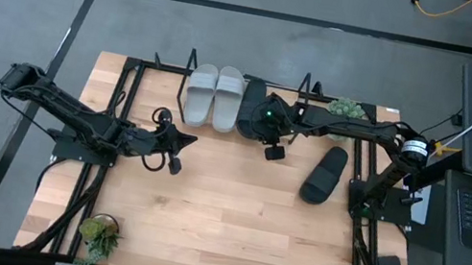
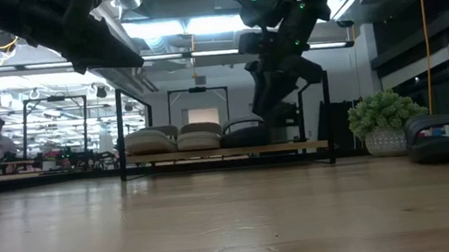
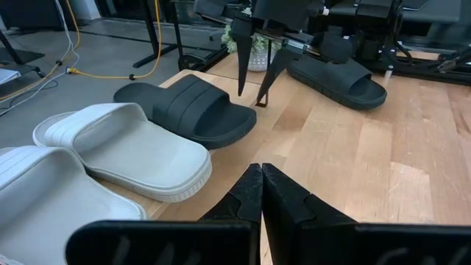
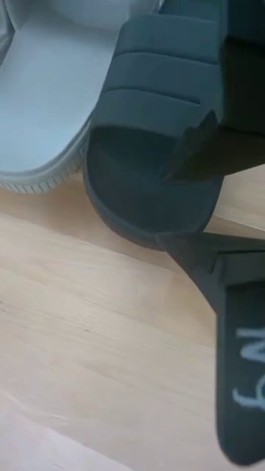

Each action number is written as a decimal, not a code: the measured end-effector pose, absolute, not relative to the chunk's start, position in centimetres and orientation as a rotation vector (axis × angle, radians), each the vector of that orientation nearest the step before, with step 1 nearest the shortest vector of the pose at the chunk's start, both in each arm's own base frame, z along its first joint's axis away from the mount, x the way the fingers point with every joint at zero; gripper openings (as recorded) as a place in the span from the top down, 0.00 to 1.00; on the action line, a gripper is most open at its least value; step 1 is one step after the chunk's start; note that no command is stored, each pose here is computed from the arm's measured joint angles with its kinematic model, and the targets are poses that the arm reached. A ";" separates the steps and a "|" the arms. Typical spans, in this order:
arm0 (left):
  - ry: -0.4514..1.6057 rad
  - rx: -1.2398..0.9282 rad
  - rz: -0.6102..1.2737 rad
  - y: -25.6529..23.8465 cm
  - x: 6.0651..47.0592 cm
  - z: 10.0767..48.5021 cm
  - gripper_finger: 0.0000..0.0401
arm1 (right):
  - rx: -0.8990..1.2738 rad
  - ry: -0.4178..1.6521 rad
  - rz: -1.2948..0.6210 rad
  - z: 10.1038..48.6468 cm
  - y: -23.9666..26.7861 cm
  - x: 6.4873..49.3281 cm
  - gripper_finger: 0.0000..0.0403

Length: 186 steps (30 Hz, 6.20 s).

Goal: Pick and place slides into the shelf
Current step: Put the black slide on the shelf

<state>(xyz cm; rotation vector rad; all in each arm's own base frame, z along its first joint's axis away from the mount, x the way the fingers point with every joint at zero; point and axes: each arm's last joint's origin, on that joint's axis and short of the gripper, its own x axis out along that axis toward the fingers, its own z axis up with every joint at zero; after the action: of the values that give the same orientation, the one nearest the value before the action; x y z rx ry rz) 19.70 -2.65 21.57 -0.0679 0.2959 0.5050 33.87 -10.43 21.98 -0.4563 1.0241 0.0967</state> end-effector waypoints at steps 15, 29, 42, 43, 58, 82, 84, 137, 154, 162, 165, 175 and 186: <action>0.296 -0.066 0.505 -2.6 19.7 21.6 0.99 | -0.399 1.144 -0.027 26.8 -10.7 33.5 0.99; 0.312 -0.018 0.497 -2.7 19.7 21.5 0.99 | -0.257 0.978 -0.218 33.4 -5.7 26.7 1.00; 0.314 -0.016 0.490 -2.7 19.7 21.5 0.99 | -0.026 1.014 -0.258 27.8 2.4 21.4 1.00; 0.314 -0.018 0.490 -2.7 19.7 21.5 0.99 | -0.016 1.022 -0.274 28.0 2.9 21.2 1.00; 0.303 -0.049 0.494 -2.7 19.7 21.6 0.99 | 0.111 1.230 -0.368 25.8 9.4 18.9 1.00; 0.302 -0.050 0.494 -2.7 19.7 21.6 0.99 | 0.094 1.338 -0.518 20.3 12.7 18.3 0.80; 0.302 -0.050 0.494 -2.7 19.7 21.6 0.99 | 0.115 1.322 -0.504 19.5 12.8 18.4 0.77; 0.303 -0.049 0.494 -2.7 19.7 21.6 0.99 | 0.150 1.301 -0.560 13.2 9.2 17.3 0.95; 0.303 -0.049 0.495 -2.7 19.7 21.6 0.99 | 0.136 1.168 -0.316 20.3 12.1 22.1 0.96; 0.303 -0.049 0.494 -2.7 19.7 21.6 0.99 | 0.017 1.042 -0.127 25.3 13.3 24.2 0.96; 0.303 -0.049 0.495 -2.7 19.7 21.6 0.99 | -0.051 1.001 -0.062 27.0 13.6 24.7 0.96; 0.304 -0.042 0.493 -2.7 19.7 21.6 0.99 | -0.401 0.906 -0.069 30.3 12.1 26.0 0.96; 0.304 -0.042 0.493 -2.7 19.7 21.6 0.99 | -0.523 1.044 -0.161 30.0 6.0 27.4 0.96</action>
<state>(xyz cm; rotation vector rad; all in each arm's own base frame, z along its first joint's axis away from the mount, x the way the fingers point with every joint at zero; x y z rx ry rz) 19.71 -2.67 21.57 -0.0423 0.3043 0.4931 27.42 5.97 29.98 -0.5229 1.0443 -0.1614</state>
